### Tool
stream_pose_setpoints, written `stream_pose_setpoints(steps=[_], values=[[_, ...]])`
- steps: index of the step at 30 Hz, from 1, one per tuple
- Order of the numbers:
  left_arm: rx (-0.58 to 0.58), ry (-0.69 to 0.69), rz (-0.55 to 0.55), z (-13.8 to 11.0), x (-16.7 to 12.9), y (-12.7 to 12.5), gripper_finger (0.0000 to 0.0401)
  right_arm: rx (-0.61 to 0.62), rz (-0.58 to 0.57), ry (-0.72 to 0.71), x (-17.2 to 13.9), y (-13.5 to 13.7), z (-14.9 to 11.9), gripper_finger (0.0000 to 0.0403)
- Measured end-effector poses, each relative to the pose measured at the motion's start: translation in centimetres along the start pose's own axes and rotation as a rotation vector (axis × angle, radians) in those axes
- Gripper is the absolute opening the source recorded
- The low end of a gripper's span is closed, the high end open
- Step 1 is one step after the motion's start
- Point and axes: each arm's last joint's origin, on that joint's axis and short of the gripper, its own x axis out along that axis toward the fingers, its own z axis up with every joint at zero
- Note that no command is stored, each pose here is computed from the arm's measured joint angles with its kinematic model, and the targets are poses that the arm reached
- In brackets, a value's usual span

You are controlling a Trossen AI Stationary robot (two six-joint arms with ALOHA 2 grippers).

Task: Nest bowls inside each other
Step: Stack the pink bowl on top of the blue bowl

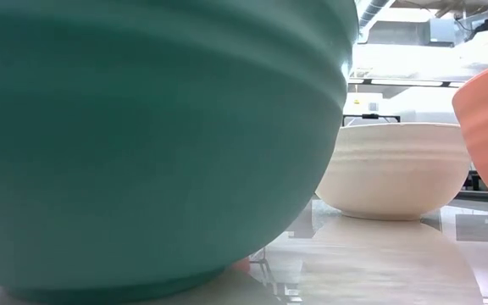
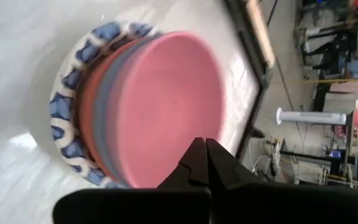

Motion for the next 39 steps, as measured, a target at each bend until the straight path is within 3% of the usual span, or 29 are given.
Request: stream_pose_setpoints(steps=[3,6,10,16,22,34,39], values=[[0.003,0.000,0.000,0.0,0.0,0.0,0.0185,0.069,0.017,-0.077,-2.2,-2.1,-0.9,0.0002],[0.015,0.000,0.000,0.0,0.0,0.0,0.0185,0.208,0.109,-0.187,-3.5,-3.7,-2.1,0.0003],[0.026,0.000,0.001,0.0,0.0,0.0,0.0185,0.329,0.203,-0.250,-2.8,-4.6,-3.1,0.0002],[0.029,0.001,0.001,0.0,0.0,0.0,0.0185,0.342,0.372,-0.357,0.8,-2.9,-2.1,0.0001],[0.031,0.004,0.000,-0.1,0.0,0.0,0.0185,0.342,0.364,-0.423,2.3,-1.9,-0.8,0.0001],[0.013,0.009,-0.007,-0.1,0.0,0.0,0.0185,0.348,0.366,-0.378,2.9,-2.0,-1.5,0.0001],[0.008,0.009,-0.007,-0.1,0.0,0.0,0.0185,0.315,0.393,-0.326,4.6,-0.6,-1.5,0.0001]])
